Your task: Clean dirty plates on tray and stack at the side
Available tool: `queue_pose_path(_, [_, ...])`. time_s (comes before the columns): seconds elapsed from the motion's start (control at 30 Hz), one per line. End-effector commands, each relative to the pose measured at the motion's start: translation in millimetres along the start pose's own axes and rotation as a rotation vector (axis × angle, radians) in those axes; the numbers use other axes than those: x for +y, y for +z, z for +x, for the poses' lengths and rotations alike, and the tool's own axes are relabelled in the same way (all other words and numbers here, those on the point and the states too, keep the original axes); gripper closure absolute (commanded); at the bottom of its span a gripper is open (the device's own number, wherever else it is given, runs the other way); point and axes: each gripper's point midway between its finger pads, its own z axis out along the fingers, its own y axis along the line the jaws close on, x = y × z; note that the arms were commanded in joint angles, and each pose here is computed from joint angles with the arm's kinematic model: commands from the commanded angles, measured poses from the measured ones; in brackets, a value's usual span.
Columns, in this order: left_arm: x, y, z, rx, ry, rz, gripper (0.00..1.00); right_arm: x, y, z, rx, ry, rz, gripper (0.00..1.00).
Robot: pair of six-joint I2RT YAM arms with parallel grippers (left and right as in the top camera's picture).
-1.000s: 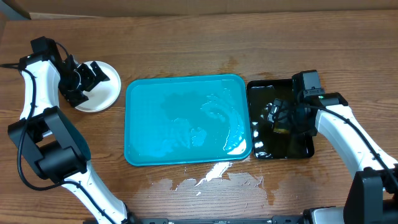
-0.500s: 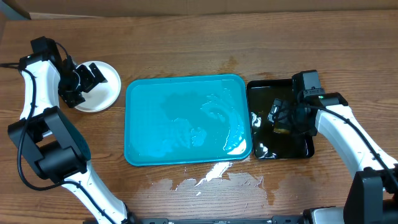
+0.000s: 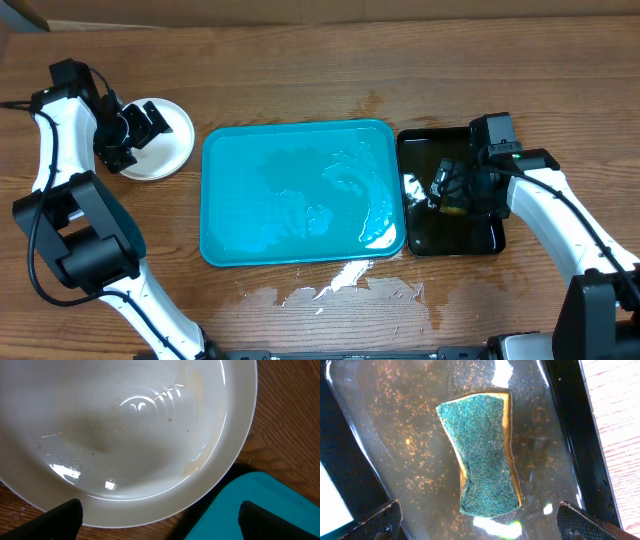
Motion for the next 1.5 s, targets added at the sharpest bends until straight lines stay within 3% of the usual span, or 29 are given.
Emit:
queue_pose_path(0.0, [5.1, 4.2, 0.7, 0.007, 0.004, -0.012, 0.00, 2.6, -14.2, -10.6, -0.069, 0.006, -0.022, 0.00])
queue_pose_path(0.1, [4.9, 4.2, 0.7, 0.007, 0.005, -0.012, 0.00, 11.8, -38.9, -28.6, -0.190, 0.004, -0.083, 0.00])
queue_pose_path(0.33, [4.9, 4.2, 0.7, 0.007, 0.005, -0.012, 0.00, 42.5, -158.5, -82.6, -0.741, -0.080, -0.328, 0.00])
queue_pose_path(0.47, [5.1, 4.2, 0.7, 0.007, 0.004, -0.012, 0.00, 38.5, -230.5, -71.3, -1.046, -0.186, -0.393, 0.00])
queue_pose_path(0.6, [5.1, 4.2, 0.7, 0.007, 0.004, -0.012, 0.00, 22.8, -257.5, -39.3, -1.237, -0.267, -0.394, 0.00])
queue_pose_path(1.0, [4.9, 4.2, 0.7, 0.007, 0.005, -0.012, 0.00, -9.8, -240.3, 15.7, -1.471, -0.261, -0.437, 0.00])
queue_pose_path(1.47, [4.9, 4.2, 0.7, 0.007, 0.005, -0.012, 0.00, -20.2, -197.3, 27.2, -1.474, -0.223, -0.475, 0.00])
